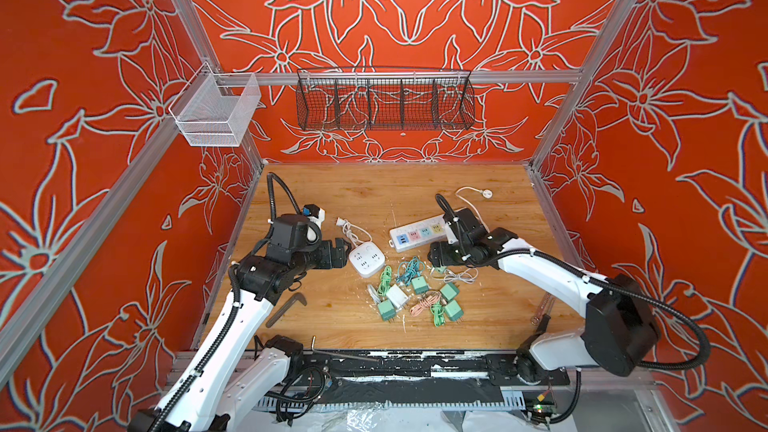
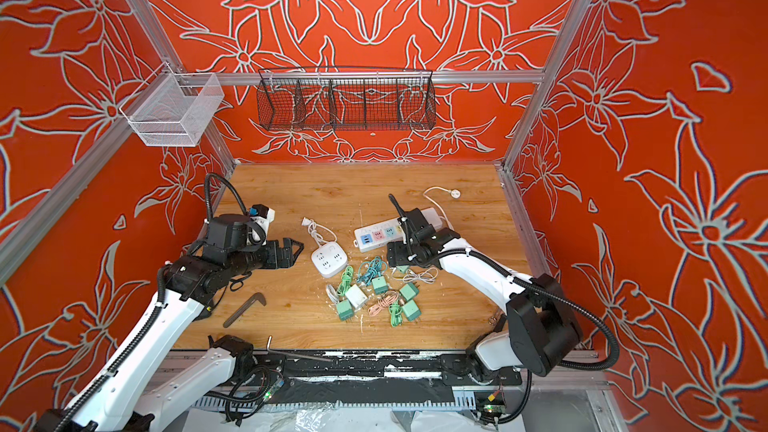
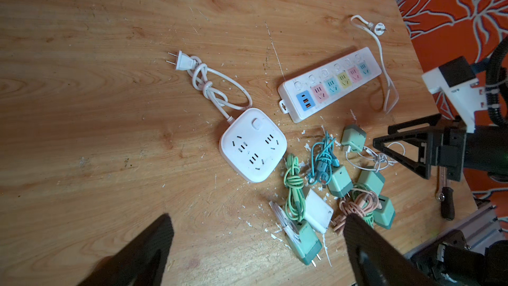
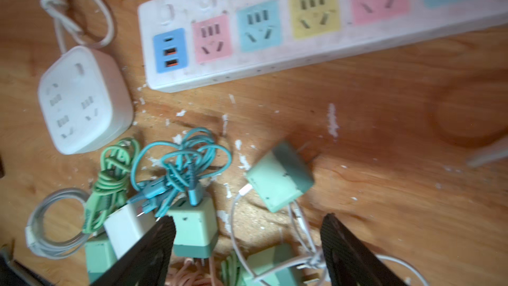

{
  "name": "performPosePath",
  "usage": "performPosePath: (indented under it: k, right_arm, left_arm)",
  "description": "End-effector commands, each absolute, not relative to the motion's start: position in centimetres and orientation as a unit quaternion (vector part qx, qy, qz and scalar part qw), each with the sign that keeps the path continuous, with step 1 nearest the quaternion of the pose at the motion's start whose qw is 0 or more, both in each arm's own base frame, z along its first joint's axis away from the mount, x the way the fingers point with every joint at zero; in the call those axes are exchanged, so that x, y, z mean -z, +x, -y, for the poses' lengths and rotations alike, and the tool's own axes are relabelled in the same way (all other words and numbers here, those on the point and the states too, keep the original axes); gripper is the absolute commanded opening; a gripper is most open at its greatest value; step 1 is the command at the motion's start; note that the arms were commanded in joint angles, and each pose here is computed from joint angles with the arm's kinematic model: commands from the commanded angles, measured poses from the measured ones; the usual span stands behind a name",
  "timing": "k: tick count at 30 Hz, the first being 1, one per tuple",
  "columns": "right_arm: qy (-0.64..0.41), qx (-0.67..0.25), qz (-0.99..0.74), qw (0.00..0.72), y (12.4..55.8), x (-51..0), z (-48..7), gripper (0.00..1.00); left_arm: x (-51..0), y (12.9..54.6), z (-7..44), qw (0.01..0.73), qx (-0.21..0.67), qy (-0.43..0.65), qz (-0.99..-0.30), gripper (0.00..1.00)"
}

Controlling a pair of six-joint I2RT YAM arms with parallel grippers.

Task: Insert the plug
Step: 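Reach the right gripper toward the green chargers while the left arm rises, then grasp the mint-green charger with white coiled cable using the right gripper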

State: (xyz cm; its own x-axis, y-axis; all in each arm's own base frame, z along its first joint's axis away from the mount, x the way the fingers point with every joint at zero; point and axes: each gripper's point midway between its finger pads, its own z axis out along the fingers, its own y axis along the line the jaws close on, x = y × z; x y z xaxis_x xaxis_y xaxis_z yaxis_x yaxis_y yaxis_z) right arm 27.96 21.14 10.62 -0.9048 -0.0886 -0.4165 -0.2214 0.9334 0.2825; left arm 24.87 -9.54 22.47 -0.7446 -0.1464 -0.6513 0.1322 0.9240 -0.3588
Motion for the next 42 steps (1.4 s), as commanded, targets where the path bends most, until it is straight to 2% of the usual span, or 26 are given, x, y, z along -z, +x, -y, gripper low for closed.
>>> performPosePath:
  k: [1, 9, 14, 22, 32, 42]
  right_arm:
    - [-0.143, -0.205, -0.948, 0.198, 26.6, -12.2, -25.2, 0.86]
    - [-0.252, -0.206, -0.936, 0.136, 21.4, -11.1, -31.9, 0.86]
    - [-0.241, -0.173, -0.948, 0.113, 19.3, -9.6, -34.0, 0.84]
    - [-0.226, -0.136, -0.961, 0.087, 15.7, -7.6, -35.3, 0.83]
    - [-0.22, -0.116, -0.966, 0.071, 14.1, -5.5, -36.1, 0.74]
    - [-0.205, -0.085, -0.972, 0.077, 14.8, -4.1, -35.8, 0.64]
  left_arm:
    - [-21.9, 24.1, 9.5, 0.349, 0.201, -0.012, -0.915, 0.97]
    - [-21.4, 23.2, 6.5, 0.354, 0.129, -0.056, -0.925, 0.97]
    - [-21.9, 22.8, 3.5, 0.391, 0.069, -0.102, -0.912, 0.97]
    - [-23.2, 22.0, 2.0, 0.447, 0.061, -0.128, -0.883, 0.97]
    - [-23.6, 21.7, 2.0, 0.458, 0.068, -0.128, -0.877, 0.97]
    - [-24.0, 21.3, 1.8, 0.47, 0.069, -0.131, -0.87, 0.97]
